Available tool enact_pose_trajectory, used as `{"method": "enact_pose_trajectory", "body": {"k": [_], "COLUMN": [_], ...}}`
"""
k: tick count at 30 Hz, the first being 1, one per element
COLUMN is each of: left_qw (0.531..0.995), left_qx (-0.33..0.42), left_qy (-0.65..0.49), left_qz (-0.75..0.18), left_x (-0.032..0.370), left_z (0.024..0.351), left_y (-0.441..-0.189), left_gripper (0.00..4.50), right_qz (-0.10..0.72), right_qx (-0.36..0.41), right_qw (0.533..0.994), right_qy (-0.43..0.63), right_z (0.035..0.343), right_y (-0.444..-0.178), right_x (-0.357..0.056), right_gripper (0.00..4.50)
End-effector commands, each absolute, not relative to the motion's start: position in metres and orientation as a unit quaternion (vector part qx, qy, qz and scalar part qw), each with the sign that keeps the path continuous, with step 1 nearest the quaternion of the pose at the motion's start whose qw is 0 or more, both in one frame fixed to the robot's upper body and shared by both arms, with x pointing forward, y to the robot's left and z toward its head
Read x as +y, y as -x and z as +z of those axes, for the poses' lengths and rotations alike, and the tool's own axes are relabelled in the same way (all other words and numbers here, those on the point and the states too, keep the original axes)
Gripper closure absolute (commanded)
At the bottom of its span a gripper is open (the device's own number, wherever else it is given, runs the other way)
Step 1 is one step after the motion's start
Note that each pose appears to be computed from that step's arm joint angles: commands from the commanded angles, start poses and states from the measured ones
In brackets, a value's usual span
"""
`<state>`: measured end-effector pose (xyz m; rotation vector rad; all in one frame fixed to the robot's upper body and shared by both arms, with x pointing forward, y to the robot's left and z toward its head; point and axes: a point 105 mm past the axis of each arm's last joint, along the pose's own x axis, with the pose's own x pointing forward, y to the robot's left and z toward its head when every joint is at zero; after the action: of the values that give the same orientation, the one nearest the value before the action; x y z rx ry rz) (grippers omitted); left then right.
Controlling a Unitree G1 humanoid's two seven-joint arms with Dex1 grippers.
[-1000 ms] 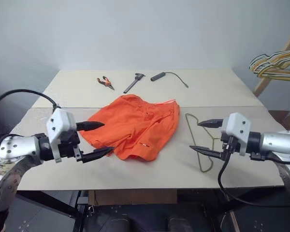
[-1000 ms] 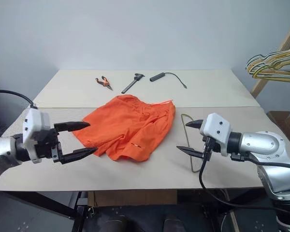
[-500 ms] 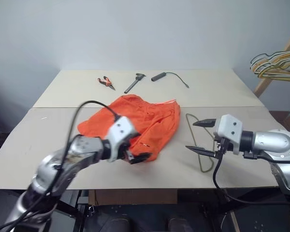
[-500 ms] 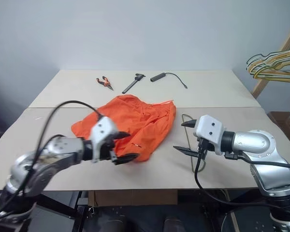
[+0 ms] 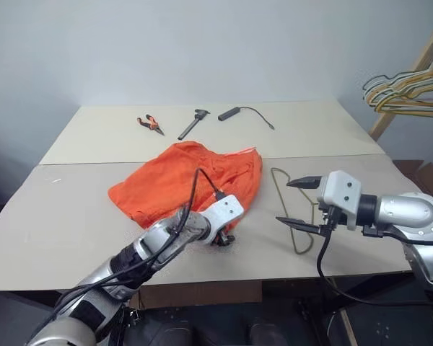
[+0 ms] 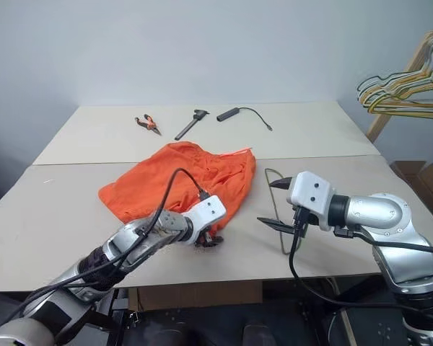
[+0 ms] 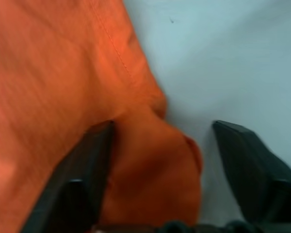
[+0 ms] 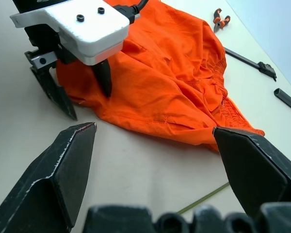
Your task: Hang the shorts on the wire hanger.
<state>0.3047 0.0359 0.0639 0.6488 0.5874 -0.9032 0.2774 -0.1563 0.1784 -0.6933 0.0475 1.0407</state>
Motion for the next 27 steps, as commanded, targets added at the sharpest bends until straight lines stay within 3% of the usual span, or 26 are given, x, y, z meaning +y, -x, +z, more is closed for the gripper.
{"method": "enact_pose_trajectory", "body": {"k": [1,7,12,15,19,27], "left_qw": [0.810,0.816,0.819,0.796,0.770,0.779], "left_qx": [0.289,0.294,0.285,0.250,0.221,0.183], "left_qy": [-0.322,-0.315,-0.284,-0.274,-0.304,-0.314], "left_qz": [-0.396,-0.385,-0.410,-0.479,-0.515,-0.510], "left_x": [0.059,0.083,0.100,0.112,0.143,0.176], "left_z": [0.059,0.066,0.085,0.107,0.130,0.162], "left_y": [-0.308,-0.306,-0.296,-0.275,-0.253,-0.235], "left_gripper": [2.53,4.46,4.49,4.49,4.49,4.49], "right_qz": [0.484,0.483,0.486,0.471,0.431,0.422], "right_qx": [0.002,0.001,-0.002,-0.014,-0.038,-0.088], "right_qw": [0.809,0.810,0.810,0.803,0.781,0.711], "right_qy": [0.335,0.331,0.330,0.365,0.451,0.555], "right_z": [0.189,0.187,0.183,0.177,0.159,0.125], "right_y": [-0.274,-0.273,-0.274,-0.282,-0.304,-0.345], "right_x": [-0.152,-0.150,-0.146,-0.142,-0.133,-0.099], "right_gripper": [0.00,0.00,0.00,0.00,0.00,0.00]}}
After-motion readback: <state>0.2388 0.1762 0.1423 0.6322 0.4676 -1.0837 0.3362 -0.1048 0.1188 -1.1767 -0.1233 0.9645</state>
